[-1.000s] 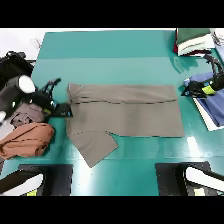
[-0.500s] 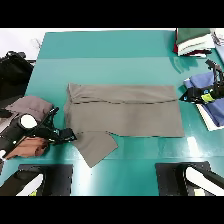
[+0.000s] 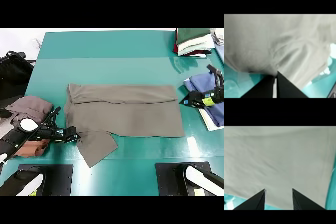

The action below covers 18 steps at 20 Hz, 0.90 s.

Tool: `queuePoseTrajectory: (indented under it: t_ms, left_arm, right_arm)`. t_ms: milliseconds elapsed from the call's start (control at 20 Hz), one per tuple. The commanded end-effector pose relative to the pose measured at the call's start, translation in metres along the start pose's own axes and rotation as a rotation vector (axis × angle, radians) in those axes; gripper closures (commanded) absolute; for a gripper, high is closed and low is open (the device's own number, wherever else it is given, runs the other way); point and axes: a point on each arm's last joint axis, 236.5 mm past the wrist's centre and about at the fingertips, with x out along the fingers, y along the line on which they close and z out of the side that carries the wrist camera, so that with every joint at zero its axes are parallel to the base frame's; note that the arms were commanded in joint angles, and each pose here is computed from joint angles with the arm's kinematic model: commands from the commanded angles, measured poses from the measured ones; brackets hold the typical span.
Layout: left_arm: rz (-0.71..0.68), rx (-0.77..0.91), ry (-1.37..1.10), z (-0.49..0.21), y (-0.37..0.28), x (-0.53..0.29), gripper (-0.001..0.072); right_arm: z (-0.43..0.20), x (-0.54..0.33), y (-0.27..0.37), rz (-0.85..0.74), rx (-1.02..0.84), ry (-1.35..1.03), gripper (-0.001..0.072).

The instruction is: Fold the shirts.

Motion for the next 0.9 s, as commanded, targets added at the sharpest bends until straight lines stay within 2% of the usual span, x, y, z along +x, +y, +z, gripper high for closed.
queuePoseTrajectory:
  t_ms: [0,150,300,550,650,800,850]
  left_arm:
    - [-0.001,0.067,0.050,-0.007,-0.007,-0.007,0.0678]
    - [0.041,0.116,0.042,0.000,-0.004,-0.014,0.0678]
    - [0.041,0.117,0.032,0.002,-0.004,-0.014,0.0677]
    - [0.047,0.120,0.030,0.002,-0.003,-0.014,0.0677]
    - [0.047,0.120,0.023,0.004,-0.003,-0.014,0.0677]
    - [0.069,0.081,-0.015,0.014,-0.004,-0.020,0.0679]
    - [0.079,0.102,-0.037,0.018,-0.006,-0.027,0.0679]
  right_arm:
    - [-0.045,0.016,-0.049,-0.031,0.158,0.107,0.0327]
    - [-0.094,0.030,-0.091,-0.053,0.340,0.188,0.0324]
    - [-0.127,0.054,-0.099,0.007,0.471,0.269,0.0324]
    - [-0.111,0.081,-0.086,0.130,0.571,0.222,0.0328]
    - [-0.100,0.083,-0.087,0.132,0.573,0.173,0.0361]
    - [-0.100,0.089,-0.076,0.130,0.487,0.194,0.0660]
    - [-0.102,0.090,-0.068,0.135,0.436,0.219,0.0693]
